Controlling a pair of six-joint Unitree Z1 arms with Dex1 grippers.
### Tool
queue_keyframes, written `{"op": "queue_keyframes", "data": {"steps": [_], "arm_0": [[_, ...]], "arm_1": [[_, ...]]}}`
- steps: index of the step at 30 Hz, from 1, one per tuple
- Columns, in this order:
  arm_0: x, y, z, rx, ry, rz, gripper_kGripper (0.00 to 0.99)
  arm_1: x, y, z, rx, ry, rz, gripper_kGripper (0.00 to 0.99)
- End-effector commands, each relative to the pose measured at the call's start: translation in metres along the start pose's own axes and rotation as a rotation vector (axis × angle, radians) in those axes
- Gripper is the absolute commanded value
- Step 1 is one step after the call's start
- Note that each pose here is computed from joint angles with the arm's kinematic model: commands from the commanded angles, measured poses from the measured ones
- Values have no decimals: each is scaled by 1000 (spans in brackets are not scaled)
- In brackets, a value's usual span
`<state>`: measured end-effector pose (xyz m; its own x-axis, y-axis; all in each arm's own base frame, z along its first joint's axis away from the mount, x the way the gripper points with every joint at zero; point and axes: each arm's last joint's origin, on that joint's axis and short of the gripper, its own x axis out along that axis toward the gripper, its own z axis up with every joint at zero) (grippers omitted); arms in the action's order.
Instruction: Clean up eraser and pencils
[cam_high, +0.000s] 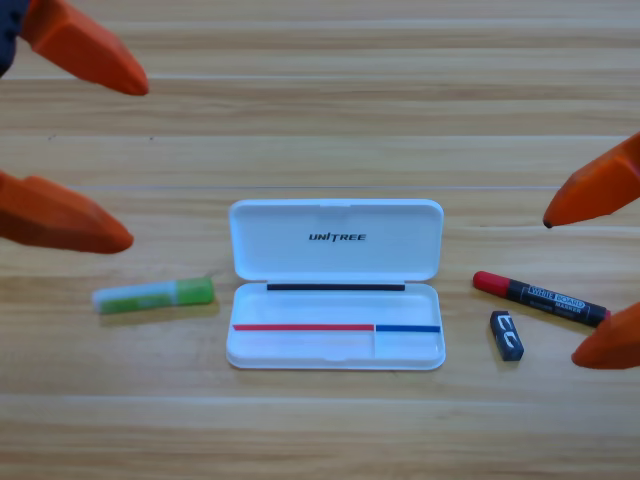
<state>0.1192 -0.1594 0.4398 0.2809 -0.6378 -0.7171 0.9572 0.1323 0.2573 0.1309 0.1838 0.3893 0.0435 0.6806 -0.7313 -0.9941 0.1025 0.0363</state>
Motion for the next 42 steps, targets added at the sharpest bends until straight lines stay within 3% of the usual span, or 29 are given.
{"op": "queue_keyframes", "data": {"steps": [1,9,12,18,21,24,30,33,37,42], "arm_0": [[14,-4,-3,-7,42,-41,980],[32,-12,-15,-17,43,-133,986],[26,-13,-14,-13,24,-127,986],[22,-10,-18,6,107,-50,986],[27,-3,-15,19,215,-44,986],[30,0,-16,40,282,-40,986],[40,4,-25,44,363,-11,988],[50,6,-30,26,410,-16,986],[68,16,-46,-28,505,-40,985],[92,41,-67,-81,614,-67,983]], "arm_1": [[14,0,-2,13,52,34,988],[9,4,-6,17,47,31,988],[9,6,-9,39,53,26,988],[18,-15,-19,242,137,-101,989],[38,-29,-23,330,240,-172,989],[60,-44,-29,426,321,-203,986],[117,-82,-35,700,485,-393,986],[134,-92,-39,745,530,-446,988],[161,-103,-47,760,597,-427,986],[187,-114,-52,847,624,-451,977]]}}
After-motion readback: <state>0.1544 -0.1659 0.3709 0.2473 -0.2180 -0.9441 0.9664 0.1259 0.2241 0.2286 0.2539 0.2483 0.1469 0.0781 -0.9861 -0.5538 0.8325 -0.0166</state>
